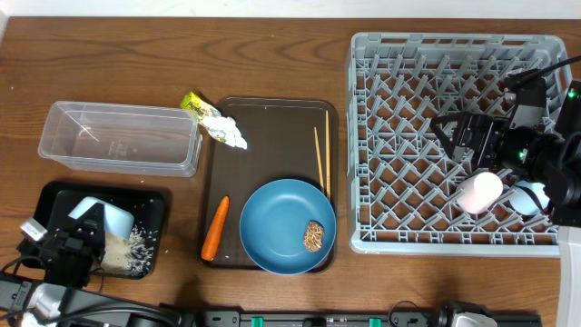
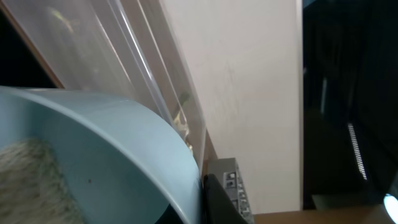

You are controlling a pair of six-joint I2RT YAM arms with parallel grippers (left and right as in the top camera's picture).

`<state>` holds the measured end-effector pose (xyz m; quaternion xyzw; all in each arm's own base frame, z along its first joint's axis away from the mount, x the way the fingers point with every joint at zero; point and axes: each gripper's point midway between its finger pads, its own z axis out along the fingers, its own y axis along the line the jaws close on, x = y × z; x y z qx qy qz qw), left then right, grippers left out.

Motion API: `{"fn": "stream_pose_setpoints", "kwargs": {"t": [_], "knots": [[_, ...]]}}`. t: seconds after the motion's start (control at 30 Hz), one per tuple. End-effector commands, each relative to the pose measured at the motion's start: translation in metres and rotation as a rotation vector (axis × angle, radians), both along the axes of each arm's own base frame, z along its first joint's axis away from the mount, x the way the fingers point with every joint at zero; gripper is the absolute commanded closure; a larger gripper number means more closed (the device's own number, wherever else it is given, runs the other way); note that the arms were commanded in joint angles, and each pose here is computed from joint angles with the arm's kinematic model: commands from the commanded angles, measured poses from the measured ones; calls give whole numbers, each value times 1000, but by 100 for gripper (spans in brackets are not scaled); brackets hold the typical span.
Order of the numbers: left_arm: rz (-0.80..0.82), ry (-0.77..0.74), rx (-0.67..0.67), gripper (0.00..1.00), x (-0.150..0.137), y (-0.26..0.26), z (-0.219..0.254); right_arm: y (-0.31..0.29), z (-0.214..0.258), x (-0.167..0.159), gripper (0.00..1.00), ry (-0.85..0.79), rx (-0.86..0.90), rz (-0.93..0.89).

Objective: Sort waste into correct bins and load items into the dishwasher rack
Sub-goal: 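Tilt the bowl with the left gripper to dump rice onto black tray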

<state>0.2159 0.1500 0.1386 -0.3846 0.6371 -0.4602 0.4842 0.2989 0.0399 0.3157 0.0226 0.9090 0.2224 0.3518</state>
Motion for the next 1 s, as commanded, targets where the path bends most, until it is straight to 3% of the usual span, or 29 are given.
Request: {"fn": "stream_pose_setpoints", "kwargs": {"t": [0.0,0.2,0.27,0.33,0.37,0.47,0.53,0.63,0.7,0.77,0.83,0.9,0.97], "knots": [[-19,-65,25,94,-1,-3,9,2,-2,1,5,-1,-10,13],[-23,-78,85,94,-1,-2,12,2,-1,1,5,2,-5,8],[-19,-68,38,94,-1,-2,12,1,-1,1,5,1,-5,8],[-8,-39,96,94,0,1,5,2,-2,1,5,2,-5,8],[10,10,80,94,-1,4,-3,2,-1,1,5,2,-5,8],[-13,-50,36,94,-1,-1,9,2,-1,1,4,0,-5,9],[-11,-38,-92,94,-2,-6,11,2,-1,2,5,-1,-5,8],[-7,-26,41,94,-1,-1,5,2,-1,2,5,0,-5,8],[-9,-44,-67,94,-2,-4,11,1,-1,2,4,-2,-5,8],[-8,-34,24,94,-1,-2,7,2,-1,2,4,-1,-5,9],[-7,-48,-53,94,-2,-3,12,1,-1,2,4,-4,-6,9],[8,-19,31,94,-1,4,6,1,-1,2,4,-4,-6,9],[10,-25,-76,94,-2,2,10,1,0,3,4,-9,-6,8]]}}
